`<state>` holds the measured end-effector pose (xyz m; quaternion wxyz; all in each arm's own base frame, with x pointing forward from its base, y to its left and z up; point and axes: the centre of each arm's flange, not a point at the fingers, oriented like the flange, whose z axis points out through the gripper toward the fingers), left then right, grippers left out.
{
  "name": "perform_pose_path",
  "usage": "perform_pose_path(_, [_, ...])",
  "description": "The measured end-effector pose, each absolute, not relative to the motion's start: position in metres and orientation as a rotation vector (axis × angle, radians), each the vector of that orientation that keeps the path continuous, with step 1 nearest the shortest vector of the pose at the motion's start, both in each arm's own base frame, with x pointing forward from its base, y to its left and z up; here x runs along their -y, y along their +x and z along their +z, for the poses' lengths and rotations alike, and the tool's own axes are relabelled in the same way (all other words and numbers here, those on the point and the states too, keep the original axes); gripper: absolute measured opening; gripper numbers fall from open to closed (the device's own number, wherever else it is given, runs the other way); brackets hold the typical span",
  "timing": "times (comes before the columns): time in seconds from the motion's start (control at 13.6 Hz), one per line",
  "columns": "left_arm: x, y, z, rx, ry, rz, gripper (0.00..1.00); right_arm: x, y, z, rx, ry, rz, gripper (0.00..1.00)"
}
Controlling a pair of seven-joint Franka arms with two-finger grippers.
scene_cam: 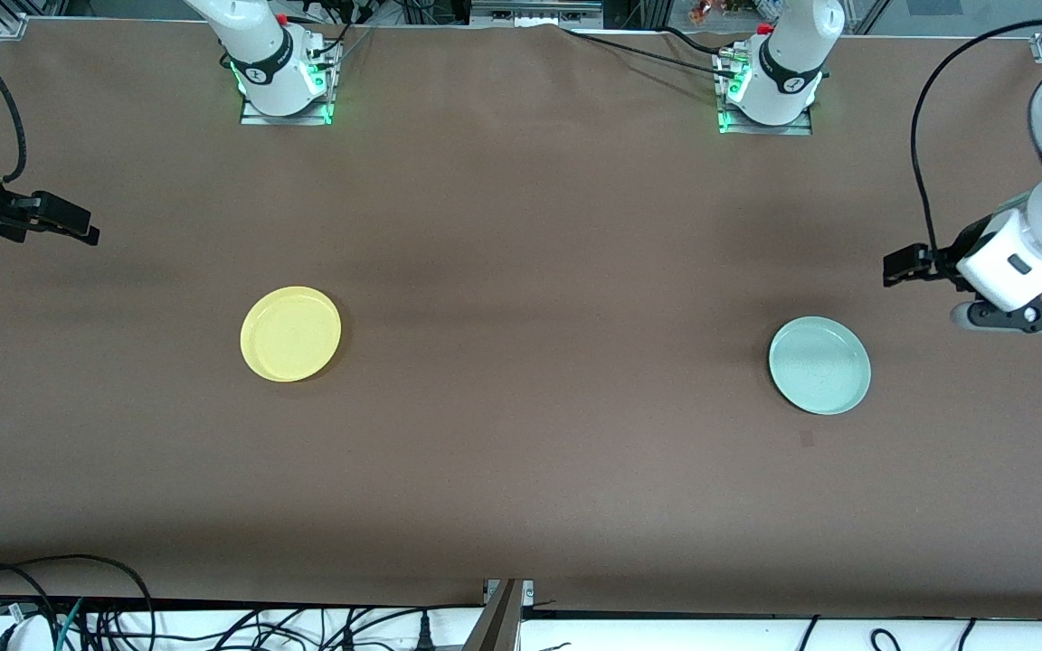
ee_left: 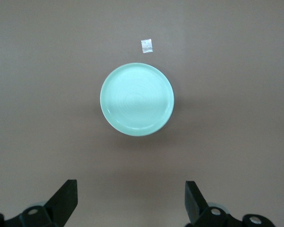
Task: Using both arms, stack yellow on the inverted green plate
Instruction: 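Move the left gripper down to the rim of the green plate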
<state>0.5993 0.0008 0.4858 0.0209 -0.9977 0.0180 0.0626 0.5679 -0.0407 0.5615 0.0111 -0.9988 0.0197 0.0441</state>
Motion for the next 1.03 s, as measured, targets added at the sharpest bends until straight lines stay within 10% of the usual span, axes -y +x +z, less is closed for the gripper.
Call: perform_pose_path(1.03, [-0.086,0.616,0.235,0.070,-3.038,0.264,1.00,0.040,0.569,0.558,-0.059,-3.112,0.146,1.00])
